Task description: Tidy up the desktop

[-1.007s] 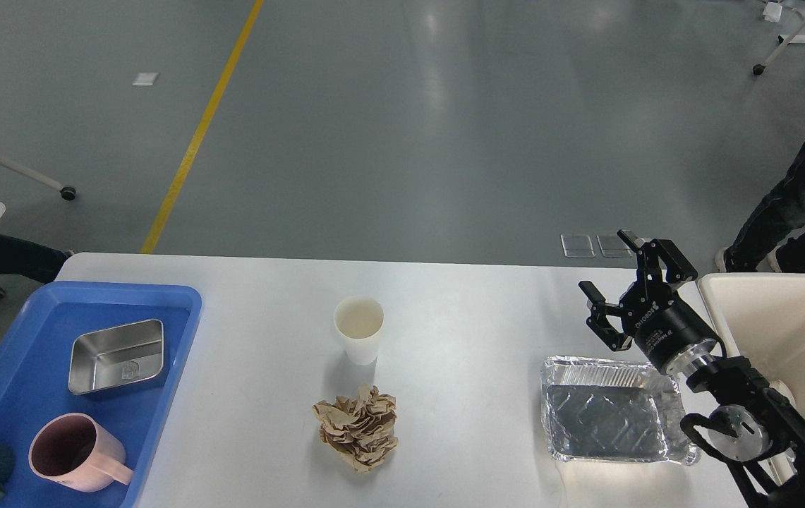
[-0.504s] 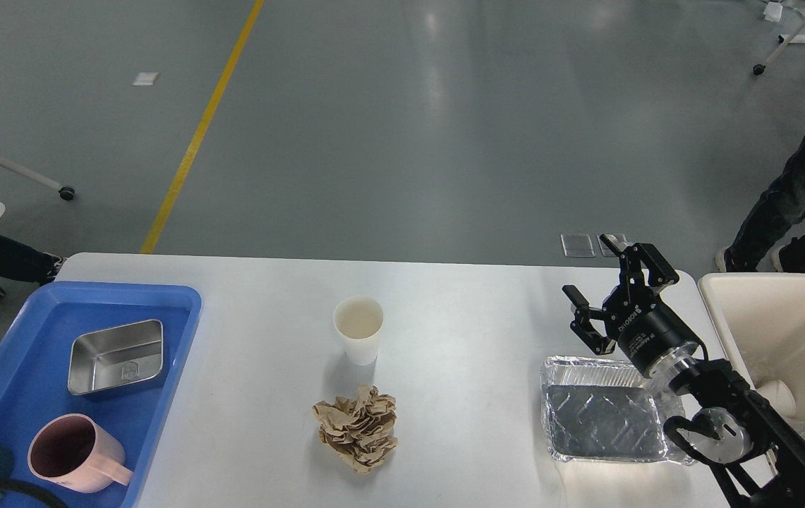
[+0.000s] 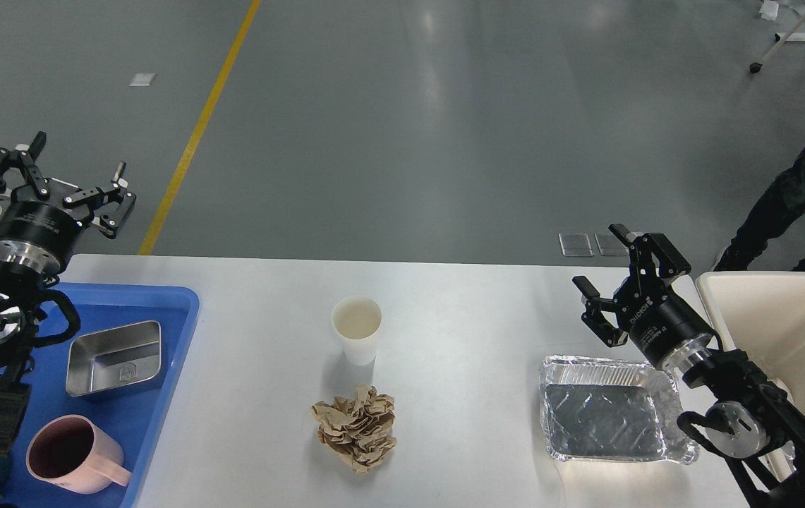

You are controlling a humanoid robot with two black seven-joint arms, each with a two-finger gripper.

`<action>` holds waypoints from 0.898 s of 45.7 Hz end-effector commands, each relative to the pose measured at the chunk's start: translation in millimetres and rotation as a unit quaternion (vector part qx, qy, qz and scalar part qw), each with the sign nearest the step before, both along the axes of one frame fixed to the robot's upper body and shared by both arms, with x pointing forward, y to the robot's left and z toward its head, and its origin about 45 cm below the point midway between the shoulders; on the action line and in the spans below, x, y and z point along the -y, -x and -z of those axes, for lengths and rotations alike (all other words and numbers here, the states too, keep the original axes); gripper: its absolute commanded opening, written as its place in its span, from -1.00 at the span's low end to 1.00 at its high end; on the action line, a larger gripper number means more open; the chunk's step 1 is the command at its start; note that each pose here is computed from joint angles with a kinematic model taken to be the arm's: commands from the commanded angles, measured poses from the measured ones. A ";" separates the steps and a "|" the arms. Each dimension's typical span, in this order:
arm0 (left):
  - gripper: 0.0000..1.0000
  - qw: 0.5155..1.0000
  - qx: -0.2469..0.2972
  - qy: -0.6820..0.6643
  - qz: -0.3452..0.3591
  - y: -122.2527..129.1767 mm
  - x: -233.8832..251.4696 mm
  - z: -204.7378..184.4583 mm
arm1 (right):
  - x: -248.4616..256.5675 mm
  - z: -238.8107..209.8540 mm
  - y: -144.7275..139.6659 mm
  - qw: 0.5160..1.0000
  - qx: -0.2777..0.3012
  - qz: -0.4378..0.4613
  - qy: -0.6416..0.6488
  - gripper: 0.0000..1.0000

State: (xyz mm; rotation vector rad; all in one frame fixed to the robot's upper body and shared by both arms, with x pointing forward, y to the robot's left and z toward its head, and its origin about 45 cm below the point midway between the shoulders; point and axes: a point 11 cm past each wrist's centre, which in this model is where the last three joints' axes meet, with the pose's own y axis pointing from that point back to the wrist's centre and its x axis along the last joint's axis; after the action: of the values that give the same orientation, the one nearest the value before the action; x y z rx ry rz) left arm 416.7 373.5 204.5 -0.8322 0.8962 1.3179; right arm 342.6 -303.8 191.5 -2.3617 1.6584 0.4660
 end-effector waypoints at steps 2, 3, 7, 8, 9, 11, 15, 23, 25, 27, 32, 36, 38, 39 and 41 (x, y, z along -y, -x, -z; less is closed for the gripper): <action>0.95 1.000 -0.018 0.021 -0.002 8.8 31.8 30.6 | 7.3 -3.5 -0.8 1.000 0.001 0.005 0.014 1.00; 0.95 1.000 -0.017 0.024 -0.005 9.2 34.3 32.2 | 9.3 -4.3 -1.0 1.000 0.001 0.007 0.017 1.00; 0.95 0.999 -0.014 0.030 -0.006 10.3 44.8 36.9 | 19.0 -6.8 -0.1 0.999 0.002 0.010 0.037 1.00; 0.95 0.999 -0.012 0.032 -0.007 10.7 46.5 37.6 | 20.4 -8.7 -0.1 0.999 0.004 0.009 0.043 1.00; 0.95 0.999 -0.011 0.036 -0.008 10.6 49.8 38.5 | 21.8 -10.1 0.3 0.999 0.005 0.008 0.048 1.00; 0.95 0.999 -0.007 0.048 -0.014 10.2 54.9 39.2 | 24.7 -14.0 1.2 0.998 0.010 0.005 0.061 1.00; 0.95 0.998 -0.004 0.064 -0.014 8.8 70.5 41.2 | 30.1 -22.1 3.6 0.997 0.017 0.002 0.080 1.00; 0.95 0.998 -0.016 0.067 -0.007 10.3 80.9 47.0 | 49.1 -36.3 8.1 0.990 0.024 0.000 0.136 1.00; 0.95 0.998 -0.024 0.061 0.001 11.9 86.0 51.2 | 53.4 -41.2 9.3 0.985 0.031 -0.005 0.168 1.00; 0.95 0.998 -0.030 0.056 0.007 13.8 90.0 54.9 | 56.1 -45.2 10.2 0.979 0.041 -0.010 0.200 1.00; 0.95 0.997 -0.049 0.049 0.023 24.0 102.0 70.0 | 57.4 -55.1 10.3 0.959 0.070 -0.018 0.275 1.00; 0.95 0.997 -0.055 0.053 0.026 27.7 107.7 75.5 | 53.9 -59.9 13.7 0.942 0.082 -0.030 0.324 1.00; 0.95 0.997 -0.056 0.053 0.025 28.2 107.8 76.2 | 49.2 -58.3 17.9 0.932 0.082 -0.051 0.349 1.00; 0.95 0.997 -0.058 0.053 0.025 29.2 107.6 77.5 | 47.0 -58.2 20.6 0.927 0.082 -0.062 0.361 1.00; 0.95 0.997 -0.058 0.054 0.026 29.7 107.5 77.9 | 44.8 -61.1 25.1 0.914 0.086 -0.083 0.389 1.00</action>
State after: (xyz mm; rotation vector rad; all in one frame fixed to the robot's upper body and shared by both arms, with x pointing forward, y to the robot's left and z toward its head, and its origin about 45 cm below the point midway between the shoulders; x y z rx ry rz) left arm 389.7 266.9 129.9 -0.8202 1.0735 1.2907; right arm 327.7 -356.0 249.8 -2.8113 1.8538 -0.3191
